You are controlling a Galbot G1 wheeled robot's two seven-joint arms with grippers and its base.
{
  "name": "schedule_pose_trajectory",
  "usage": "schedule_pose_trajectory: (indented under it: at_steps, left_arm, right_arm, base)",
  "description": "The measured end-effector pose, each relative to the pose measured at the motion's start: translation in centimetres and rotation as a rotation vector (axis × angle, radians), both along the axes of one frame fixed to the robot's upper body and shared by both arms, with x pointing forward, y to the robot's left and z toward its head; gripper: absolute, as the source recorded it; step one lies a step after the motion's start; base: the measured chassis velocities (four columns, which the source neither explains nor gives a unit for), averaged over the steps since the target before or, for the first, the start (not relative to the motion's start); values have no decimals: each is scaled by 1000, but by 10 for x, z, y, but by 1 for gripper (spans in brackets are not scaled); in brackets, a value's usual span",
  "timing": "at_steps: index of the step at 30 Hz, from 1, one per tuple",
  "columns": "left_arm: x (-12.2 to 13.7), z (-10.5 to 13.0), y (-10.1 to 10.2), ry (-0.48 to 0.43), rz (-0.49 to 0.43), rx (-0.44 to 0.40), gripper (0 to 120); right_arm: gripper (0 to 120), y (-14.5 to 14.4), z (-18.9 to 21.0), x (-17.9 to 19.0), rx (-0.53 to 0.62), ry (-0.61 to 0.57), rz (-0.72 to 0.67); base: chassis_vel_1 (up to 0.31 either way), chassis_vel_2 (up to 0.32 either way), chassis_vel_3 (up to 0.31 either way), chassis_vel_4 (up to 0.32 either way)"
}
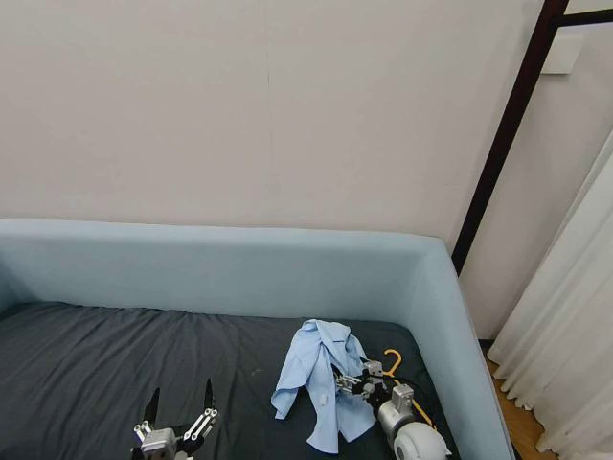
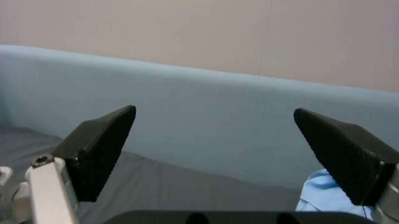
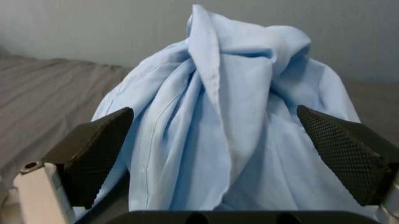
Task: Pick up the clothes from the sofa and hang them on the clothes hanger.
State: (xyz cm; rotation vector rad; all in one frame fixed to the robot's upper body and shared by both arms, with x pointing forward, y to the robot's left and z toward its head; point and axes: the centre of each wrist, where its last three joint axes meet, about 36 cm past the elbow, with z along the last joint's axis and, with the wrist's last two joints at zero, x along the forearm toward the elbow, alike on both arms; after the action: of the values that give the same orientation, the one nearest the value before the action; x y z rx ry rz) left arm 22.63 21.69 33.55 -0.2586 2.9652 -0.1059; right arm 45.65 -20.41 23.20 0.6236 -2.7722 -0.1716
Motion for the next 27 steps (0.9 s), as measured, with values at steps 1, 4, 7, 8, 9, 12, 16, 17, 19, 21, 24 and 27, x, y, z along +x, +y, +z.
schedule_pose_trajectory:
  at_steps: [1, 4, 7, 8, 9, 12, 16, 17, 19, 21, 24, 27]
  left_arm:
    - [-1, 0, 0, -1, 2, 2, 100]
    - [-2, 0, 0, -3, 3, 4, 100]
    - [-3, 1, -1, -10, 4, 5, 100]
    - [-3, 1, -1, -10, 4, 5, 100]
    - [-3, 1, -2, -12, 3, 6, 100]
    - [-4, 1, -4, -16, 0, 7, 100]
    - [-4, 1, -5, -17, 0, 9, 100]
    - [-4, 1, -5, -18, 1, 9, 100]
    - [-4, 1, -5, -18, 1, 9, 100]
    - [-3, 1, -5, -20, 1, 10, 100]
    - [-2, 0, -6, -18, -2, 8, 100]
    - [0, -2, -7, -14, -4, 5, 100]
  right_arm:
    - [100, 2, -3, -3, -36, -4, -2]
    - [99, 4, -6, -6, -88, -12, -14]
    - [86, 8, -7, -10, -114, -15, -28]
    - [86, 8, -7, -10, -114, -15, -28]
    - [81, 9, -7, -11, -112, -17, -27]
    - [67, 10, -7, -13, -106, -25, -26]
    - [53, 11, -8, -13, -101, -32, -25]
    - [49, 11, -8, -12, -100, -32, -24]
    - [43, 11, -8, -11, -100, -33, -24]
    - [35, 12, -8, -10, -101, -34, -23]
    - [25, 14, -7, -8, -100, -36, -21]
    - [12, 15, -8, -7, -101, -39, -19]
  base:
    - [0, 0, 0, 0]
    - [0, 0, 0, 0]
    - [0, 0, 0, 0]
    - [0, 0, 0, 0]
    - [0, 0, 0, 0]
    - [0, 0, 0, 0]
    - [0, 0, 0, 0]
    - [0, 0, 0, 0]
    - [0, 0, 0, 0]
    - [0, 0, 0, 0]
    - [0, 0, 0, 0]
    - [0, 0, 0, 0]
